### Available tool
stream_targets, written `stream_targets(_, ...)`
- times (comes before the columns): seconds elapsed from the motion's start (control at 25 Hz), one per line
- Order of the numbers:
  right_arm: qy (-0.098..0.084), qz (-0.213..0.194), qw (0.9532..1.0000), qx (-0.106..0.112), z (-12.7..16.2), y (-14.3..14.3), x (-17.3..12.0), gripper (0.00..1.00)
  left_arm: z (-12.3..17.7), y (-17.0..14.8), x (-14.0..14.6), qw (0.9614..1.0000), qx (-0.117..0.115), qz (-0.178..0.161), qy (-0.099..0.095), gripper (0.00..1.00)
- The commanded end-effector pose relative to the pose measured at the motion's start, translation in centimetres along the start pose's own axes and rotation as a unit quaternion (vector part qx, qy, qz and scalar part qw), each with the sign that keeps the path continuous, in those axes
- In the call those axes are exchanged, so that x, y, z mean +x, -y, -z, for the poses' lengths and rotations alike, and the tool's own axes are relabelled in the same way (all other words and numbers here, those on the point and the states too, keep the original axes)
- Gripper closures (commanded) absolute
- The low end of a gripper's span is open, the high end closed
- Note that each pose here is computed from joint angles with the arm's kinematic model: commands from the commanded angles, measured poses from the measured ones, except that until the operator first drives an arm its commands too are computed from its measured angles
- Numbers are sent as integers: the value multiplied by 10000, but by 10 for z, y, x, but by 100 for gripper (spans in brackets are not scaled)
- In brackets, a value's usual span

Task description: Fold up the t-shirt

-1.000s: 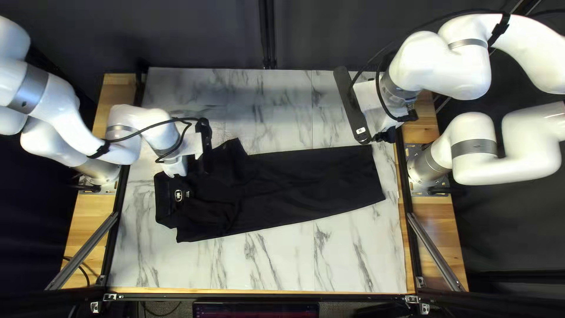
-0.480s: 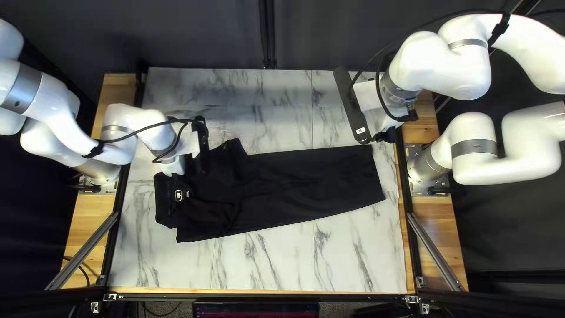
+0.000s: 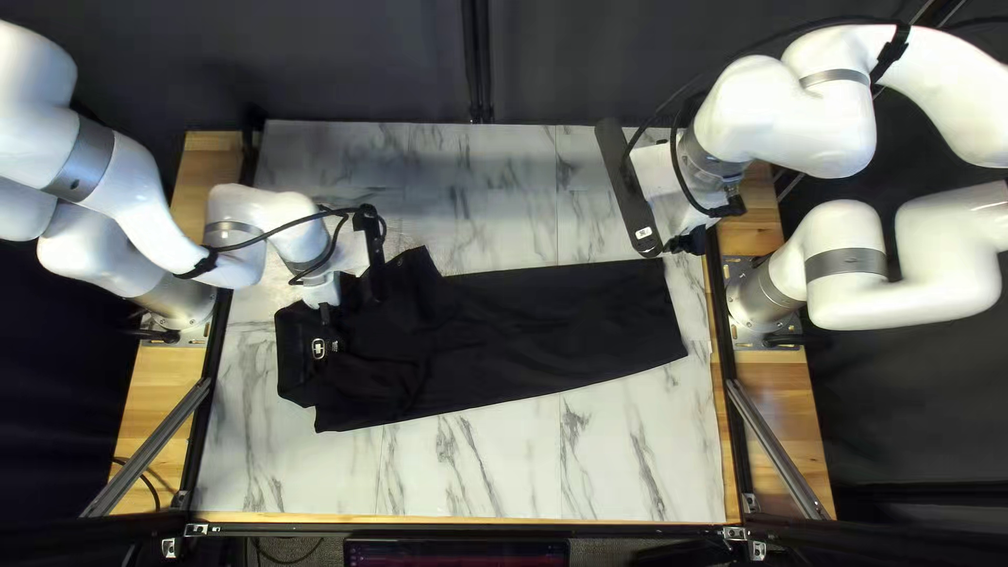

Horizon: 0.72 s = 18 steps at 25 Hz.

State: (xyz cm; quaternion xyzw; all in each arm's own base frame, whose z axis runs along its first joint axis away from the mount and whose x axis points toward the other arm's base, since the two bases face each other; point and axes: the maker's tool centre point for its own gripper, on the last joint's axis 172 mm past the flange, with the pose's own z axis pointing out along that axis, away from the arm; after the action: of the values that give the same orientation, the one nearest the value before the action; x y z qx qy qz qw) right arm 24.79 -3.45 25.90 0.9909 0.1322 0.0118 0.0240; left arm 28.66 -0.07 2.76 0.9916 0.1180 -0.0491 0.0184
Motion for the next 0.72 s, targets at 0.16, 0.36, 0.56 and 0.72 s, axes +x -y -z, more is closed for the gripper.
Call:
stream_targets(0.16, 0, 0, 10000, 0, 0, 0, 0, 0, -3, 0, -1, 10000, 8, 4, -13, 100)
stream_targets(0.36, 0, 0, 10000, 0, 0, 0, 0, 0, 3, -5, -4, 10000, 34, 15, -33, 100)
stream_targets(0.56, 0, 0, 10000, 0, 0, 0, 0, 0, 26, -20, -6, 9999, 134, 3, -81, 100)
stream_targets(0.72, 0, 0, 10000, 0, 0, 0, 0, 0, 41, -32, -7, 9997, 224, -30, -112, 100)
